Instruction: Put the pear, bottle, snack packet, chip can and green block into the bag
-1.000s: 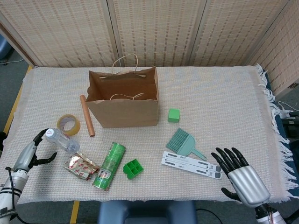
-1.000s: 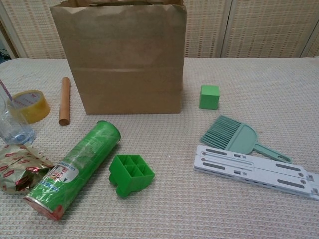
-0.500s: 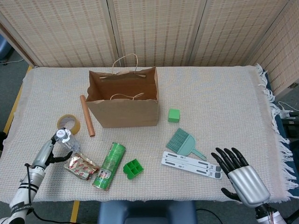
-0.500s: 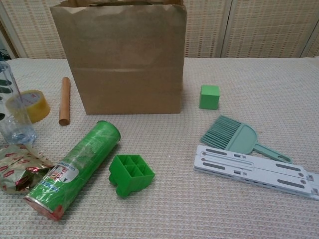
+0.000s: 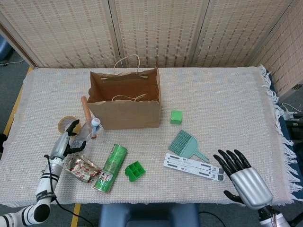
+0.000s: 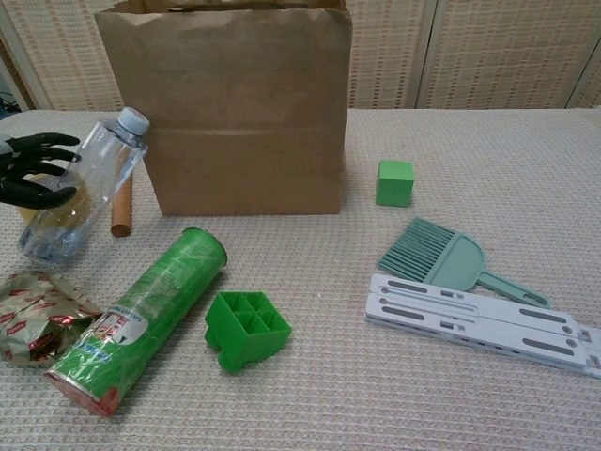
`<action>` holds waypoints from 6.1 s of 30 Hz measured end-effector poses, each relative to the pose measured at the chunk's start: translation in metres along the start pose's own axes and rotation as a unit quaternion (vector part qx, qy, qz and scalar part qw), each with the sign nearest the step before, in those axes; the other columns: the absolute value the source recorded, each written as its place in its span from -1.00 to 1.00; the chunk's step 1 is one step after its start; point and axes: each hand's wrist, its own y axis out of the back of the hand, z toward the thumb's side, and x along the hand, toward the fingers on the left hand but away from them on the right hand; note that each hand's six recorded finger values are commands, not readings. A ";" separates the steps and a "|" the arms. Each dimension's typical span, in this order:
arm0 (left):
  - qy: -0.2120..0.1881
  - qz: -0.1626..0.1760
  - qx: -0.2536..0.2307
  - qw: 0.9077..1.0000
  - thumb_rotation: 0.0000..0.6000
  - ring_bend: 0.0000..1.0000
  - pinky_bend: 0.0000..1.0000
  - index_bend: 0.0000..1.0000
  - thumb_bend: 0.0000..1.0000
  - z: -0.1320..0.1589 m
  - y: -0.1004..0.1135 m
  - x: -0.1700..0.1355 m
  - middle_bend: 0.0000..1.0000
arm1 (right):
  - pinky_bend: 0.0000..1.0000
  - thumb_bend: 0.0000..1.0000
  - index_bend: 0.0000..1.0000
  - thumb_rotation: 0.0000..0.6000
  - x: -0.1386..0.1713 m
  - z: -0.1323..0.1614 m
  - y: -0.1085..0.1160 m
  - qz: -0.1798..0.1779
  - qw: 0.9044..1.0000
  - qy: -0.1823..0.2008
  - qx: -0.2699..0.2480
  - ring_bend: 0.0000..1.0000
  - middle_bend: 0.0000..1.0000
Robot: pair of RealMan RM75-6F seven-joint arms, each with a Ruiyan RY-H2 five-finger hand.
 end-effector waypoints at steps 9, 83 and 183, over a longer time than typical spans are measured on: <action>-0.017 0.068 0.032 0.997 1.00 0.45 0.63 0.42 0.33 0.008 0.015 0.005 0.59 | -1.00 -0.88 -1.00 1.00 0.000 -0.001 0.001 0.001 1.000 0.001 -0.003 -1.00 -1.00; -0.045 -0.074 0.435 0.896 1.00 0.22 0.43 0.20 0.20 0.037 -0.035 -0.004 0.28 | -1.00 -0.88 -1.00 1.00 -0.002 0.004 -0.001 0.010 1.000 0.008 -0.005 -1.00 -1.00; -0.174 0.077 0.023 0.981 1.00 -0.90 -0.56 -0.80 -0.12 0.208 0.097 -0.013 -0.84 | -1.00 -0.88 -1.00 1.00 -0.008 0.008 -0.023 0.058 0.998 0.019 0.006 -1.00 -1.00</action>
